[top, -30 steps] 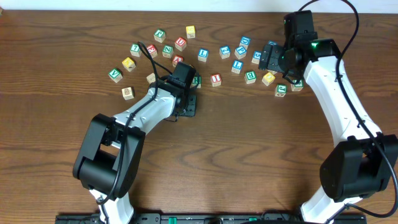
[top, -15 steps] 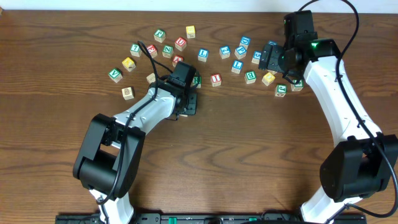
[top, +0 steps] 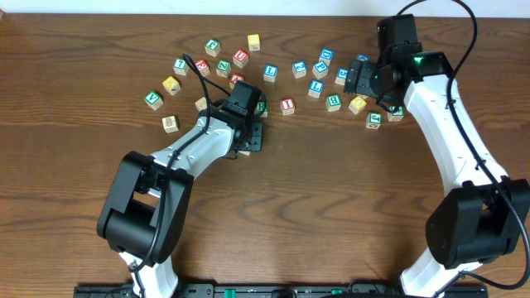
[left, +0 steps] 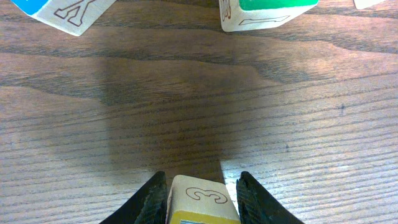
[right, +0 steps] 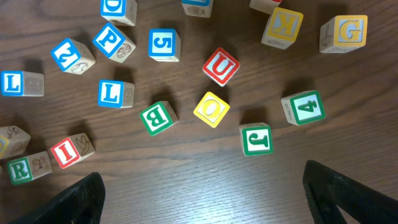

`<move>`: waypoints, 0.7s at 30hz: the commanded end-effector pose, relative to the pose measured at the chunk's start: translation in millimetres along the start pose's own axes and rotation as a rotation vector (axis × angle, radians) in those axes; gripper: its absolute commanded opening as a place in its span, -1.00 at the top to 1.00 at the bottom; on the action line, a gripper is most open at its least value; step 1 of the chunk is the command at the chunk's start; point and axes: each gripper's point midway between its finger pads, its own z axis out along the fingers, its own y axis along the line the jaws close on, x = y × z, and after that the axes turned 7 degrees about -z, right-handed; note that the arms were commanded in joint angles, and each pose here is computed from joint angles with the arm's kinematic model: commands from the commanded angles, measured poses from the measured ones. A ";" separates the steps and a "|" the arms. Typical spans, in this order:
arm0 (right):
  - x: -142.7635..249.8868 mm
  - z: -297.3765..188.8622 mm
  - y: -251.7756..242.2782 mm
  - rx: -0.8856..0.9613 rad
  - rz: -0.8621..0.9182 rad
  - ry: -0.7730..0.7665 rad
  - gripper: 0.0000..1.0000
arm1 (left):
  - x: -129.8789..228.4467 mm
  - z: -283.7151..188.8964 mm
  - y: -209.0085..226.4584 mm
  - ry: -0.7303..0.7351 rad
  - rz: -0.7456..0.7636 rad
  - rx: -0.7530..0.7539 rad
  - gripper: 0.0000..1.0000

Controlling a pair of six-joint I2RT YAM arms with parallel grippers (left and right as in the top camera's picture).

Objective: Spell out CORL

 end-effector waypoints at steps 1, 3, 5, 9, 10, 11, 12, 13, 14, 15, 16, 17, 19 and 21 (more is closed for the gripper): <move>1.9 -0.7 0.2 0.011 0.005 0.000 -0.93 | -0.7 2.3 -0.8 0.008 -0.004 -0.005 0.27; 2.1 -0.7 0.2 0.011 0.005 0.001 -0.93 | 2.6 2.2 0.6 0.021 -0.007 -0.011 0.27; 2.8 -0.7 -0.1 0.012 0.005 0.004 -0.93 | 6.4 2.1 2.4 0.037 -0.023 -0.019 0.28; 2.8 -0.7 0.0 0.012 0.005 0.004 -0.93 | 8.2 2.0 3.3 0.043 -0.034 -0.023 0.30; 2.7 -0.7 0.0 0.012 0.006 0.004 -0.93 | 8.0 2.0 3.4 0.043 -0.035 -0.023 0.36; 2.8 -0.7 0.0 0.012 0.005 0.004 -0.93 | 7.9 2.0 3.4 0.043 -0.035 -0.023 0.37; 2.9 -0.7 -0.1 0.012 0.005 0.004 -0.93 | 7.7 2.0 3.2 0.042 -0.034 -0.022 0.38; 3.3 -0.7 -0.2 0.013 0.005 0.006 -0.93 | 6.9 2.0 3.0 0.039 -0.034 -0.022 0.38; 3.5 -0.7 -0.3 0.013 0.005 0.007 -0.93 | 5.8 2.1 3.2 0.034 -0.034 -0.023 0.38; 3.6 -0.7 -0.3 0.013 0.005 0.007 -0.93 | 4.5 2.1 4.0 0.027 -0.034 -0.028 0.45; 3.6 -0.7 -0.3 0.013 0.005 0.007 -0.93 | 3.2 2.1 4.3 0.021 -0.034 -0.031 0.46; 3.6 -0.7 -0.3 0.013 0.005 0.007 -0.93 | 2.1 2.1 4.2 0.016 -0.034 -0.031 0.46; 3.8 -0.7 -0.3 0.013 0.005 0.008 -0.93 | 0.3 2.2 3.4 0.009 -0.034 -0.027 0.46; 4.5 -0.8 -0.5 0.014 0.005 0.011 -0.93 | -1.6 2.2 2.5 0.001 -0.033 -0.024 0.46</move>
